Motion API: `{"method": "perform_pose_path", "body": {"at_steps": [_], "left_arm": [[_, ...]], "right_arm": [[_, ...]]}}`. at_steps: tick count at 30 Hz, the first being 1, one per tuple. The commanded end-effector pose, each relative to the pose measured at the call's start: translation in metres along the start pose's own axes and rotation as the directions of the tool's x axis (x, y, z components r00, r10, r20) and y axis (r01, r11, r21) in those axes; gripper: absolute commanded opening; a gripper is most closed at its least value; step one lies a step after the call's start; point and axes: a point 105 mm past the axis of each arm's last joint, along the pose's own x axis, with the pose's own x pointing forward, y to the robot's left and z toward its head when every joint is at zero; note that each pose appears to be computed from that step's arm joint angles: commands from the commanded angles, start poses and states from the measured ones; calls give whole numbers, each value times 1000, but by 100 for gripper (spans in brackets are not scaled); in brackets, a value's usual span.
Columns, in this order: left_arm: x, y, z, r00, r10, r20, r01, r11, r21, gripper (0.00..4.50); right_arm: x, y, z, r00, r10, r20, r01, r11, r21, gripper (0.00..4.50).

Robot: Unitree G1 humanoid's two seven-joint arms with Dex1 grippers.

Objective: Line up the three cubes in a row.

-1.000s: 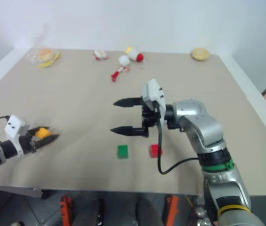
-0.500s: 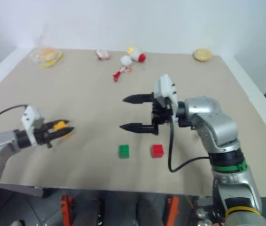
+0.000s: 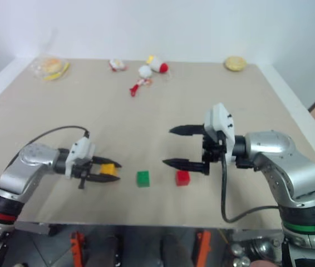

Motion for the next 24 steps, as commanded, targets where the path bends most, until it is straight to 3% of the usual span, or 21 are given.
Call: {"method": "perform_pose_path", "body": {"at_steps": [1, 20, 21, 24], "left_arm": [[-1, 2, -1, 1000, -20, -10, 20, 999, 40, 139], [5, -6, -21, 998, -56, -6, 56, 998, 17, 139], [5, -6, -22, 998, -58, -12, 59, 998, 17, 241], [4, -8, -23, 998, -62, -13, 62, 998, 13, 335]], "right_arm": [[-5, 5, 15, 1000, -26, 17, 26, 998, -52, 450], [-5, 5, 16, 999, -35, 19, 36, 998, -46, 450], [-5, 4, 16, 999, -35, 19, 36, 998, -46, 450], [-5, 5, 16, 999, -33, 20, 34, 998, -46, 450]]}}
